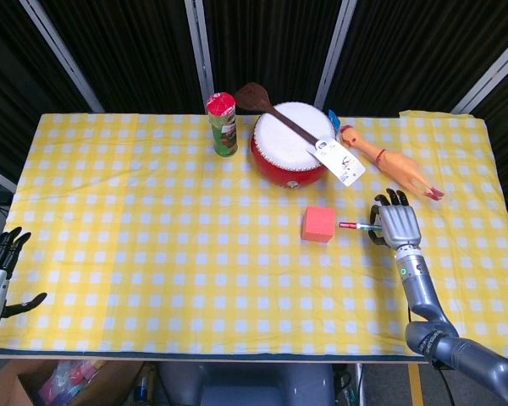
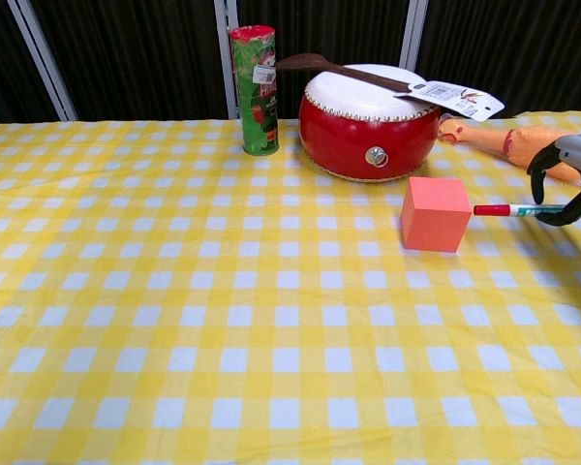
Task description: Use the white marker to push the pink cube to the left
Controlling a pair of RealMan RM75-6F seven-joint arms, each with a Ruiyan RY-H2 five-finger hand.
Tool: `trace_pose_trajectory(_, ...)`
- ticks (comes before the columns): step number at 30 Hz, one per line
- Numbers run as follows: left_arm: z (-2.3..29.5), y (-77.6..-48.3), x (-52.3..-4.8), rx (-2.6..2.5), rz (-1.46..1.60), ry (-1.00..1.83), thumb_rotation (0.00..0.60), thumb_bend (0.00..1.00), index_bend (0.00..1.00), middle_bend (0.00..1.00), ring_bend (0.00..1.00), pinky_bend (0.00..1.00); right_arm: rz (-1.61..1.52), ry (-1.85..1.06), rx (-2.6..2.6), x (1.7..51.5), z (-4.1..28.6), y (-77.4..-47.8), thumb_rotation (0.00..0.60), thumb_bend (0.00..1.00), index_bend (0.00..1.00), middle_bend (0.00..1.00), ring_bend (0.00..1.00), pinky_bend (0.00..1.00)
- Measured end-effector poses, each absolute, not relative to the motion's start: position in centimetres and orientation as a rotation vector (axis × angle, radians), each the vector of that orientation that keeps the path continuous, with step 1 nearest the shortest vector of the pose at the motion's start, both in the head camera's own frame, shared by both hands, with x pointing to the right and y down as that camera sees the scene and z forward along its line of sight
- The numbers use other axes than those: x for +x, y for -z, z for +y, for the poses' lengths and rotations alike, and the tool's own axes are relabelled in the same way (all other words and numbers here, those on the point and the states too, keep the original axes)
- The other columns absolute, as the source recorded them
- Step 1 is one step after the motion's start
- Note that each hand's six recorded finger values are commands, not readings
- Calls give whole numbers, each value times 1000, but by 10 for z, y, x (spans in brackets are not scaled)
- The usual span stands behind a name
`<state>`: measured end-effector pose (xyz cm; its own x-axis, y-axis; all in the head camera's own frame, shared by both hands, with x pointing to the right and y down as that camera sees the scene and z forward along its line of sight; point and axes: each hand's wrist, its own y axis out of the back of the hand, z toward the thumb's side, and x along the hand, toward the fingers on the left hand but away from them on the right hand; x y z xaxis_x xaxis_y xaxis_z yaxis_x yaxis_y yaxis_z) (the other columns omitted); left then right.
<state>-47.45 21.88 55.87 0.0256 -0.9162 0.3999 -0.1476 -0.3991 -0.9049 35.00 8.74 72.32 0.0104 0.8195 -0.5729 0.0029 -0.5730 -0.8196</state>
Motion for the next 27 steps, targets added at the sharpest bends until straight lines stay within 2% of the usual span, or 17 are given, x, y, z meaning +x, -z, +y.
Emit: trace_pose_trajectory(27, 221, -561, -474, -1650, 1091, 1447, 600, 24, 0, 0, 0, 0, -904, -1520, -1762, 297, 88, -722, 600, 526, 695, 241, 92, 92)
